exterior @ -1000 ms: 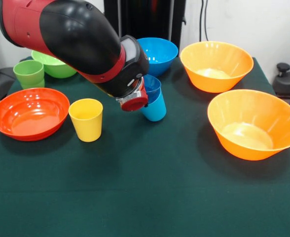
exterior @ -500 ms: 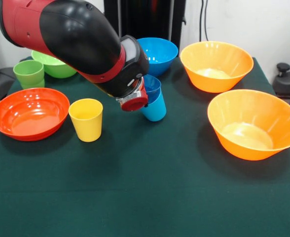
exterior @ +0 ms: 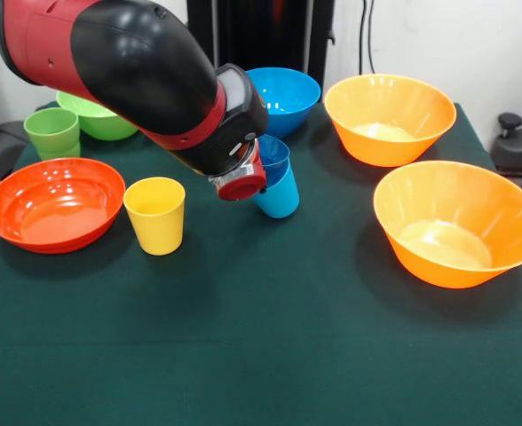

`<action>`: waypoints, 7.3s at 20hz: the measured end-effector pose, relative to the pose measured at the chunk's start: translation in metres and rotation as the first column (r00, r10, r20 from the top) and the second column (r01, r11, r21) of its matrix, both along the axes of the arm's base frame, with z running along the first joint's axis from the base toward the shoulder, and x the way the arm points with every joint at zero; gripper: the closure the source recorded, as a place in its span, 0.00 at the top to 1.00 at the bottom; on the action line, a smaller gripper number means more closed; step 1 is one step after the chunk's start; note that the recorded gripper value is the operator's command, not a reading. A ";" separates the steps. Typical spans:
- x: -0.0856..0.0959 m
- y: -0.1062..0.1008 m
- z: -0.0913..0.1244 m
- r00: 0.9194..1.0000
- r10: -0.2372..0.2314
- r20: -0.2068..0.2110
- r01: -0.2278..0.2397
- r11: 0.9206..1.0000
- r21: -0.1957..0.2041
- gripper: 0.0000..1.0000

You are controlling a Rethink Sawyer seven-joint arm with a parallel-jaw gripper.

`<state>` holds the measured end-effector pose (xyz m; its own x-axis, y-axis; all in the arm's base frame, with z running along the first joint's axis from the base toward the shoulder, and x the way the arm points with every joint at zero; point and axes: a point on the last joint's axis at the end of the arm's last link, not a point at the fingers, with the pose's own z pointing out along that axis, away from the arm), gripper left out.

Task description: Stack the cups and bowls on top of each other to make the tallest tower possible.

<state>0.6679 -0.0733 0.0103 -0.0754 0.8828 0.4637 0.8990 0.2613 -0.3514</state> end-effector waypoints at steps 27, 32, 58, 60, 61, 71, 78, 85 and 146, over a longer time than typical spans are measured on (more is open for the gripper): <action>-0.001 0.004 -0.002 1.000 0.006 -0.003 -0.006 1.000 0.001 0.00; 0.000 0.006 -0.002 1.000 0.008 -0.003 -0.008 1.000 0.001 0.00; -0.001 0.007 -0.001 1.000 0.014 -0.006 -0.014 1.000 -0.009 0.00; -0.001 0.008 -0.001 1.000 0.017 -0.007 -0.017 1.000 -0.010 0.00; -0.001 0.011 -0.001 1.000 0.021 -0.007 -0.021 1.000 -0.012 0.00; -0.001 0.024 -0.001 0.999 0.042 -0.009 -0.043 0.999 -0.015 0.00; 0.000 0.032 0.000 0.998 0.055 -0.007 -0.055 0.998 -0.018 0.00; 0.002 0.040 0.004 0.998 0.068 -0.002 -0.068 0.997 -0.021 0.00; -0.007 0.052 0.017 0.998 0.066 -0.021 -0.067 0.997 -0.042 1.00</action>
